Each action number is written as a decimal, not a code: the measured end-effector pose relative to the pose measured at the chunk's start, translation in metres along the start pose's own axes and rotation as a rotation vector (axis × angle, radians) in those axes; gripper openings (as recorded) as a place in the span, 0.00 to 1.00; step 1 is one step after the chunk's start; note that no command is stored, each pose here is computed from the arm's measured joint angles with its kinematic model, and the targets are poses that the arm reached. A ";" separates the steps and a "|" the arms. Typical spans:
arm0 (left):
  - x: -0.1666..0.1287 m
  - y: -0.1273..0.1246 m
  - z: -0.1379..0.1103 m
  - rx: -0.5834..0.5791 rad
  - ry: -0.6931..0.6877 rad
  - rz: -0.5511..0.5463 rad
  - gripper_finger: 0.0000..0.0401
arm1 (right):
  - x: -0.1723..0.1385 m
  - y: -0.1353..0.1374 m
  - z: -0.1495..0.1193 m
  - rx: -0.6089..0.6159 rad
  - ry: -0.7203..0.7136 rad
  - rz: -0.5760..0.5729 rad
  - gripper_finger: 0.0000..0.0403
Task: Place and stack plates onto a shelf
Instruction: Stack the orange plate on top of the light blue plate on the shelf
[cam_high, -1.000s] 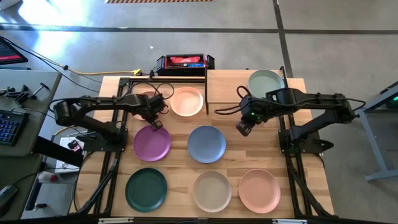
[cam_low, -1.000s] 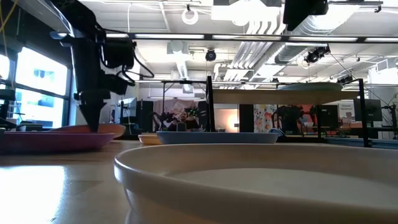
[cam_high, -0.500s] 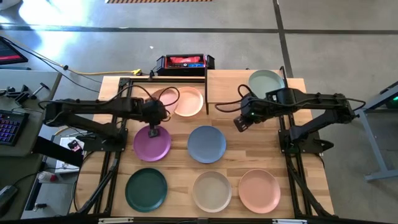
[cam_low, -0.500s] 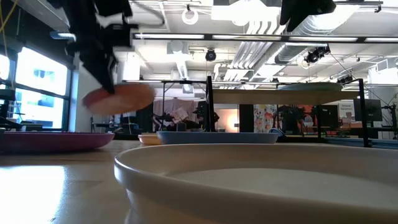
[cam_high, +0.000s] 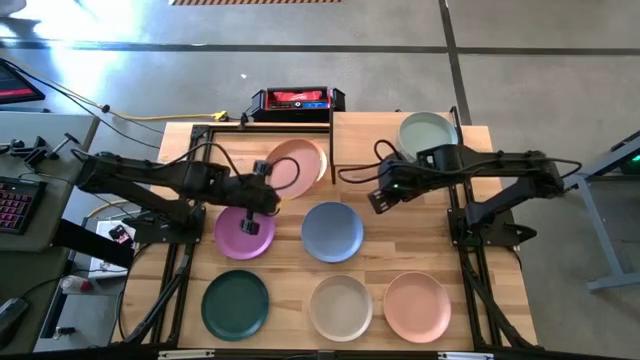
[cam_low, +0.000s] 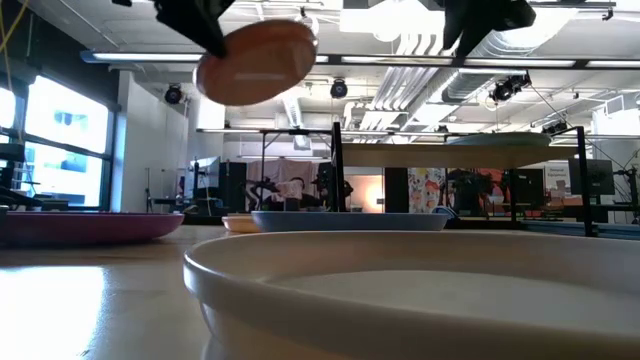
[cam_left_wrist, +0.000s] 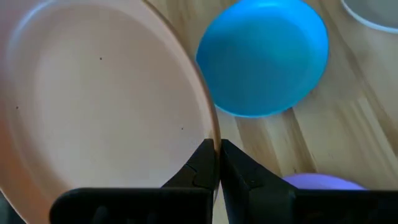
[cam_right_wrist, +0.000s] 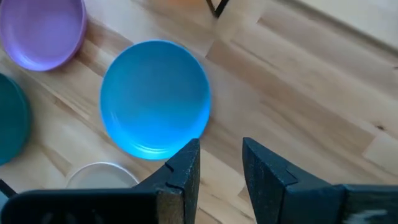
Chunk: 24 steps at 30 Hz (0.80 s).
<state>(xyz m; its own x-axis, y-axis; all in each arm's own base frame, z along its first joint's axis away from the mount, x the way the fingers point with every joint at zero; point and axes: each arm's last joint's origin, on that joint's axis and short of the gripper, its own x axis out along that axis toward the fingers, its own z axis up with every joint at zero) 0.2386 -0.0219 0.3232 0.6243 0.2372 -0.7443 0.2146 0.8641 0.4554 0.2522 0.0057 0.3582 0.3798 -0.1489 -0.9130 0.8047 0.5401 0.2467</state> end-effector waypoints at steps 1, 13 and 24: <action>0.001 -0.002 0.004 0.022 0.002 -0.002 0.00 | 0.002 0.002 0.000 0.001 0.011 0.010 0.24; 0.039 -0.051 0.023 0.265 0.160 -0.053 0.00 | 0.005 0.022 0.011 0.050 -0.069 0.189 0.24; 0.068 -0.089 0.030 0.431 0.259 0.008 0.00 | 0.017 0.030 0.017 0.084 -0.159 0.146 0.24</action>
<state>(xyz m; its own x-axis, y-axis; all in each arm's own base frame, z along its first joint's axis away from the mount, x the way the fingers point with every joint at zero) 0.2848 -0.0958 0.2468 0.4320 0.3925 -0.8120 0.5355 0.6128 0.5811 0.2901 0.0054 0.3557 0.5571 -0.2066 -0.8043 0.7683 0.4958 0.4048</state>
